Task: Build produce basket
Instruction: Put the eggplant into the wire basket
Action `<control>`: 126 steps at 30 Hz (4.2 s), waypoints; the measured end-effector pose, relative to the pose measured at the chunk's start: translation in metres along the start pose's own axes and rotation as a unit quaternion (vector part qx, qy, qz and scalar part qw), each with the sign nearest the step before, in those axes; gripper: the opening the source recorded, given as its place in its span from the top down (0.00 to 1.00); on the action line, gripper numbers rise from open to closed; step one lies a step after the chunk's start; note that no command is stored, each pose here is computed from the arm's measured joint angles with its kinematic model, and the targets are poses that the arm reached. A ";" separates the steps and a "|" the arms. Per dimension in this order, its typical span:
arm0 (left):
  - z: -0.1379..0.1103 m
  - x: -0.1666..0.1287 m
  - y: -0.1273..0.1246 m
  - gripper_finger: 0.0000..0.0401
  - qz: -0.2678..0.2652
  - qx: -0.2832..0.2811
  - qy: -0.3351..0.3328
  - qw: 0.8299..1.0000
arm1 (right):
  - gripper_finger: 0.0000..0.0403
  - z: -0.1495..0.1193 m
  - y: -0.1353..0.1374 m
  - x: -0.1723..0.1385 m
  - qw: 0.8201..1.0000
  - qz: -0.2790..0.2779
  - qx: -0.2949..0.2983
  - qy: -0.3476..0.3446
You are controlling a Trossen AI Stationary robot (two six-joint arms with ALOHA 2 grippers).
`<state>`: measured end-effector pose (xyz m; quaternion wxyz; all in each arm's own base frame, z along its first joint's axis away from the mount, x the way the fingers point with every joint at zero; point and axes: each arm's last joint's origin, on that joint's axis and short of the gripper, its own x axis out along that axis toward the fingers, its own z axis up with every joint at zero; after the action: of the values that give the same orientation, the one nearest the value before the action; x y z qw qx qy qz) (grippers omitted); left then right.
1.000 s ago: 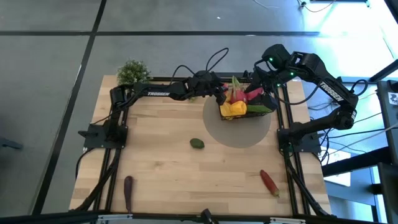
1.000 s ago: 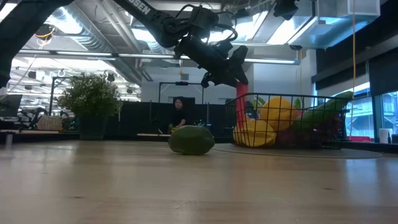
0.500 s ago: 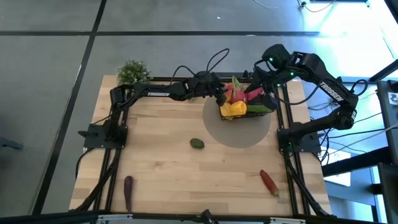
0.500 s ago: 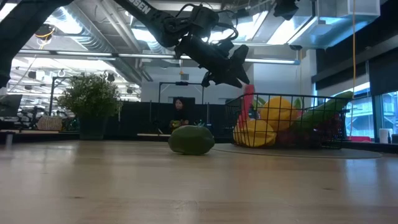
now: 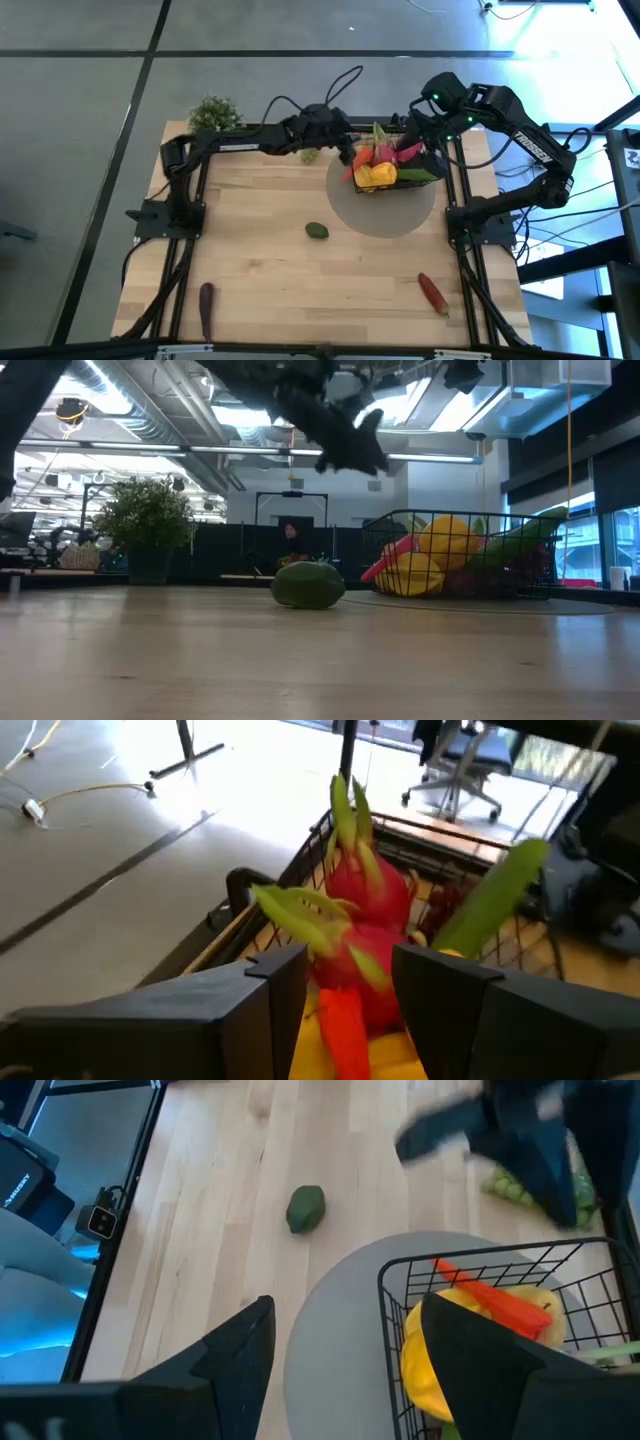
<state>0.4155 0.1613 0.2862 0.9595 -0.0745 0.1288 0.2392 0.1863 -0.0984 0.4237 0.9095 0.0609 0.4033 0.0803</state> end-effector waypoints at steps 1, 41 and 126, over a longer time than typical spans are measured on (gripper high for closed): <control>0.005 -0.007 -0.002 0.66 -0.002 0.012 0.004 1.000 | 0.40 0.000 0.000 0.000 1.000 0.000 0.000 0.001; -0.038 -0.299 -0.141 0.66 0.165 -0.351 0.595 0.704 | 0.40 0.022 0.016 0.060 0.993 0.085 -0.060 0.063; -0.268 -0.342 -0.273 0.93 0.303 -0.213 0.556 0.744 | 0.40 0.039 0.017 0.064 0.997 0.066 -0.047 -0.010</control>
<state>0.1978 -0.2822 0.1492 0.5535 -0.3535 0.6014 0.4550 0.2563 -0.0715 0.4067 0.9080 0.0451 0.3853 0.1584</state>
